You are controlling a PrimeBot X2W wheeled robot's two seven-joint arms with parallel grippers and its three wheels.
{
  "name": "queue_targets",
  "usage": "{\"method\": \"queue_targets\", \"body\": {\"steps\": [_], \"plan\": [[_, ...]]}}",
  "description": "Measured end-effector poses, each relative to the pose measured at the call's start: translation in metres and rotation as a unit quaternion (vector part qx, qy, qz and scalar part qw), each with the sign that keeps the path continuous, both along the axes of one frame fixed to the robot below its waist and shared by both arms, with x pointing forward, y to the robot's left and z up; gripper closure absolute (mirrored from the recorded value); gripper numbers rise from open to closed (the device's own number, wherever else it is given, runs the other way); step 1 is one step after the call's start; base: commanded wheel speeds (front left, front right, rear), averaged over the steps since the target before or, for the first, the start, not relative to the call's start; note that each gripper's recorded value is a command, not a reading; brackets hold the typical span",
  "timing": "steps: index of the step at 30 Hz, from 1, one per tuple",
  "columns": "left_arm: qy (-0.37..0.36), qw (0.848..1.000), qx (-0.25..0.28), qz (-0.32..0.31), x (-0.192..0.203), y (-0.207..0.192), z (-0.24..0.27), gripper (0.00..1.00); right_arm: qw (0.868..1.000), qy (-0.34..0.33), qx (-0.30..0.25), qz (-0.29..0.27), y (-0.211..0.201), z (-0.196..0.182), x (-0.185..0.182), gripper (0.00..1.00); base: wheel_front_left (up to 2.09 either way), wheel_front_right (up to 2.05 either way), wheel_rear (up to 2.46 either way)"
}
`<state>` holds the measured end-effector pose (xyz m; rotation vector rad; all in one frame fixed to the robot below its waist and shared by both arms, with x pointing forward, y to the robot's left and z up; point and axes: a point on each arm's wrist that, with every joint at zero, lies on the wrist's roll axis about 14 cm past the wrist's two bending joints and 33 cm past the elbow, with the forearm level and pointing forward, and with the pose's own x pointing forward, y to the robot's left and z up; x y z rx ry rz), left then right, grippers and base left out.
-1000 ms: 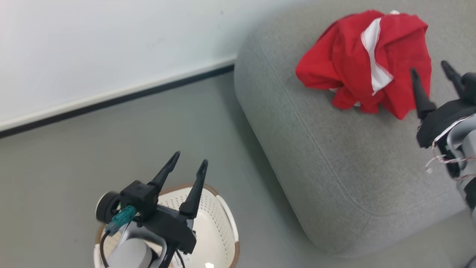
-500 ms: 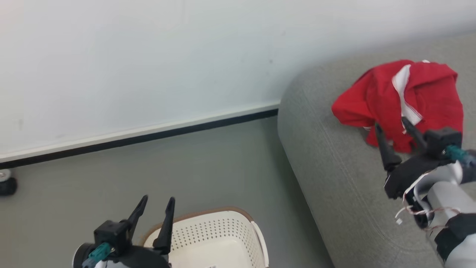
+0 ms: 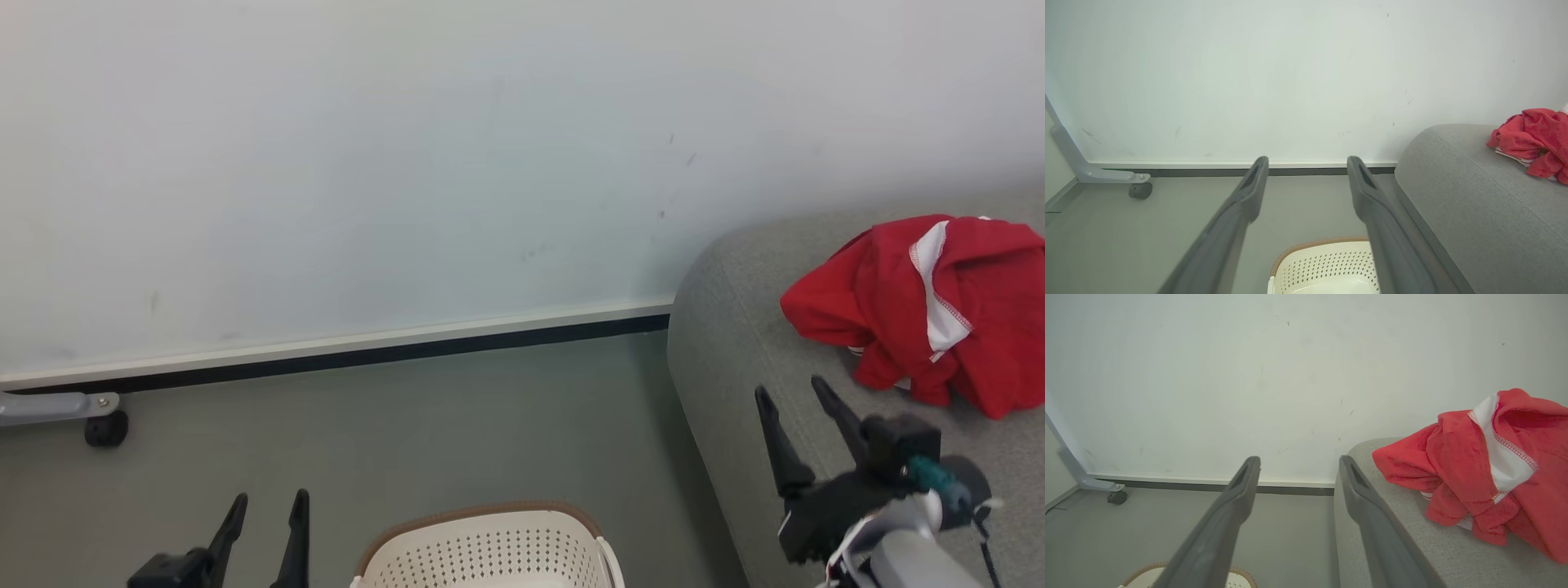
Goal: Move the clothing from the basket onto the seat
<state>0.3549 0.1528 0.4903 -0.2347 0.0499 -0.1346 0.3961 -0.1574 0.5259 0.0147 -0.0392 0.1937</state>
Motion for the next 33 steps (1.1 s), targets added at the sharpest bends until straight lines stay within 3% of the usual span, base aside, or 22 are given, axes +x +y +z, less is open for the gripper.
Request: {"method": "queue_targets", "body": {"steps": [18,33], "plan": [[-0.001,0.999,0.002,0.044,-0.029,0.028,-0.004,0.00,0.998,-0.015,0.051,-0.026,0.007,-0.006,-0.057,0.00,0.00,0.00,0.00],[-0.011,0.997,0.011,0.075,-0.040,0.042,-0.002,0.00,0.997,-0.038,0.054,-0.039,0.002,0.005,-0.067,0.00,0.00,0.00,0.00]]}}
